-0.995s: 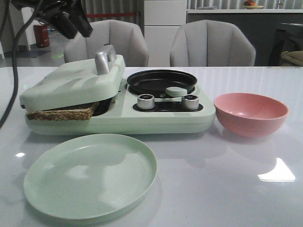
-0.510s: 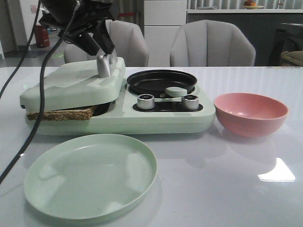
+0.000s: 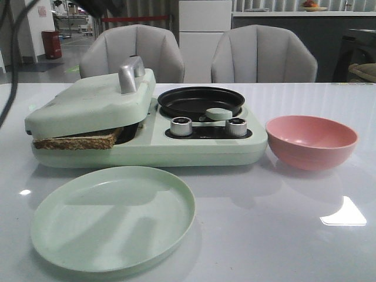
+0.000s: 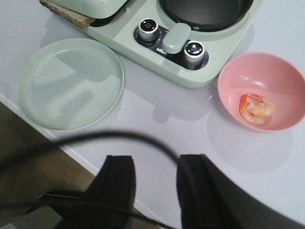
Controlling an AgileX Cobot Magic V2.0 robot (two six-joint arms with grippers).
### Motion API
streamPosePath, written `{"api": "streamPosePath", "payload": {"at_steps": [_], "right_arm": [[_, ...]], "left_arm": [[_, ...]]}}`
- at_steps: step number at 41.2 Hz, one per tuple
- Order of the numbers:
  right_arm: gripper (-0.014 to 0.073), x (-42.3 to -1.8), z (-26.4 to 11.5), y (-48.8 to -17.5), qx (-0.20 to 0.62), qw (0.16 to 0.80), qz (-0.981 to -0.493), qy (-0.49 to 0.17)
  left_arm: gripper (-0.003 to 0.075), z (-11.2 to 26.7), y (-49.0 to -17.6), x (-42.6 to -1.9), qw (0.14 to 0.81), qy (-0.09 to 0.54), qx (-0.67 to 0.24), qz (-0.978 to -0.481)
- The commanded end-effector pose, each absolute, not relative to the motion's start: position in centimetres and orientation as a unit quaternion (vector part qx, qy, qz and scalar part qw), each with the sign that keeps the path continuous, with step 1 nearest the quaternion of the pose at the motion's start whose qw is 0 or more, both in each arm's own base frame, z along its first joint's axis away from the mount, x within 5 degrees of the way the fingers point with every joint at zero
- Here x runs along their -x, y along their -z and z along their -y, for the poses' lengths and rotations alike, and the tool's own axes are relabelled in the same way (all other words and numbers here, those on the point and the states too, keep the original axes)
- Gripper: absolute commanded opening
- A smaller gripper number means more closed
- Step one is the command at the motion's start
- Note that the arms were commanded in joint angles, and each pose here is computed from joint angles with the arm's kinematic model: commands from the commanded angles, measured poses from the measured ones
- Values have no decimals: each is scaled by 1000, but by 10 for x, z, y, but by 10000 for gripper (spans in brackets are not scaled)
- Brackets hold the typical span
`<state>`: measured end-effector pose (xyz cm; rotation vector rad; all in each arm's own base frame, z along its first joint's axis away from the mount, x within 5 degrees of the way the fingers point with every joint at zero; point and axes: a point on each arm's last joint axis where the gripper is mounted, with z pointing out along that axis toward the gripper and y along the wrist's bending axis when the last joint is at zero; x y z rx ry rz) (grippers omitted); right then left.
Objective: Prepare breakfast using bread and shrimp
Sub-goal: 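Press the closed lid down and release the handle, then move the right gripper toward the pink bowl with the shrimp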
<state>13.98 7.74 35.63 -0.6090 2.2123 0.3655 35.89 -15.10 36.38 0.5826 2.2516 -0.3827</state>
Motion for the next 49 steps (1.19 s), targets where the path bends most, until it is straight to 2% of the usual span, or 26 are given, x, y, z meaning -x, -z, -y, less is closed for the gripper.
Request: {"api": "streamPosePath", "payload": {"at_steps": [1,10,20,27,40,49], "right_arm": [[343,-143,-78,-370,232,441,-854,-150],[343,-143,-78,-370,232,441,-854,-150],[343,-143,-78,-370,232,441,-854,-150],[343,-143,-78,-370,232,443,-853,-150],[343,-143,-78,-370,232,442,-853,-150],[343,-144,-77,-370,235,444,-853,-140]], "left_arm": [[288,151,-418,-326,451,170,-237,-843],[288,160,-440,-268,472,174,-298,-811],[288,163,-435,-211,467,180,-359,-788],[288,151,-429,-176,470,175,-384,-776],[288,111,-411,-130,488,172,-356,-778],[288,83,-401,-112,510,148,-288,-797]]}}
